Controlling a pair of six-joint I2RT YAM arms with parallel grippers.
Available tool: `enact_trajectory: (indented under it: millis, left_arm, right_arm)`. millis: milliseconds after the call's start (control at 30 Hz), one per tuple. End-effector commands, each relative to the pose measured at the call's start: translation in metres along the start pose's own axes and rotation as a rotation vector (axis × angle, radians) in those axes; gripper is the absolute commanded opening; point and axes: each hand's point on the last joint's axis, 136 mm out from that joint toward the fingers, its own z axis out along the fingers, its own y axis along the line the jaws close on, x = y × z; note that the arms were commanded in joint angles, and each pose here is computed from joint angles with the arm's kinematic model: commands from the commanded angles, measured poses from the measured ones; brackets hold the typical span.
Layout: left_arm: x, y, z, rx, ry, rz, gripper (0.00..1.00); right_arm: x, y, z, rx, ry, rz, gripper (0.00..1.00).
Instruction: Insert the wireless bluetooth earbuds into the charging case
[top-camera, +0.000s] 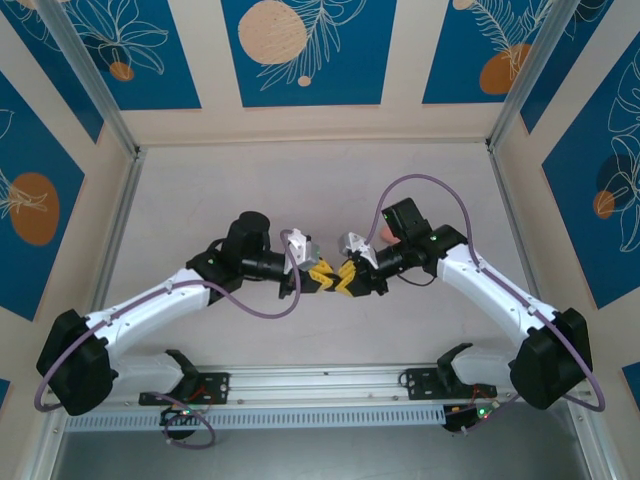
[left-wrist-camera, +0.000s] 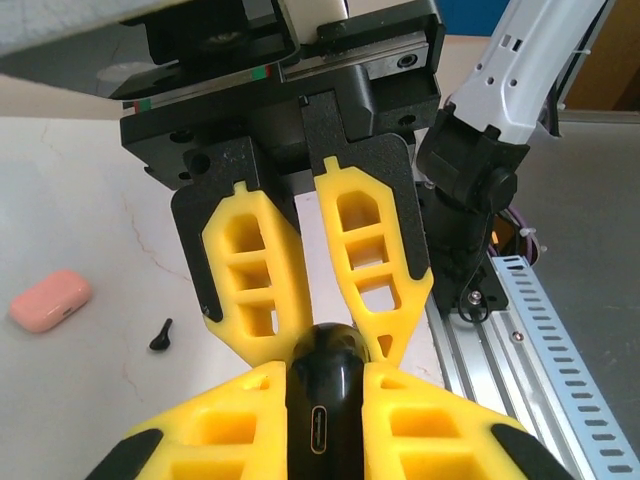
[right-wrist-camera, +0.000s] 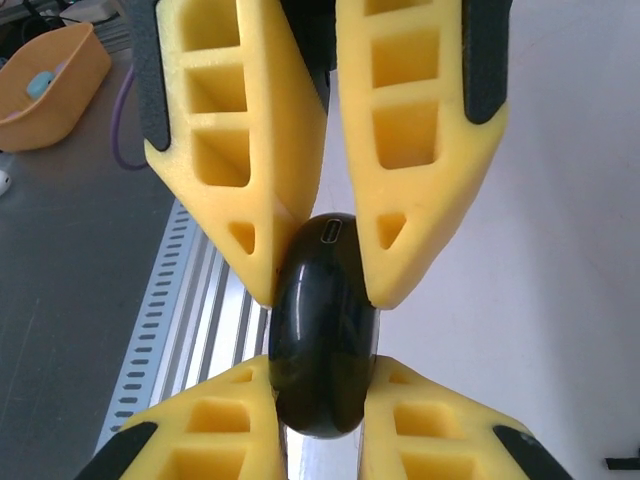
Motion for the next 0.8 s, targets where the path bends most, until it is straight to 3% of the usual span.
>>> enact_trajectory:
  millis: [0,100,233,400,600,767]
  left_arm:
    - [-0.01,0.005,-0.004,-0.033,-0.011,-0.003,0.1]
    - [-0.021,0.014,-0.006,-0.089,-0.086,-0.02,0.1]
    - [-0.042,0.027,-0.011,-0.162,-0.273,-0.075,0.1]
    - [-0.063,0.038,-0.016,-0.174,-0.481,-0.142,0.08]
    - [-0.086,0.04,-0.023,-0.103,-0.685,-0.179,0.07]
    - [-0.092,0.038,-0.015,-0.057,-0.691,-0.171,0.07]
  right_arm:
    - [-0.016,0.002,-0.012,0.045,-0.056,-0.08,0.2]
    - [-0.021,-0.005,-0.023,0.113,-0.113,-0.073,0.4]
    - [-0.028,-0.014,-0.045,0.2,-0.256,-0.044,0.55]
    - [-0.033,-0.013,-0.066,0.217,-0.434,-0.035,0.64]
    - [-0.035,-0.01,-0.068,0.194,-0.511,-0.007,0.69]
    - [-0.041,-0.014,-0.07,0.212,-0.545,0.009,0.71]
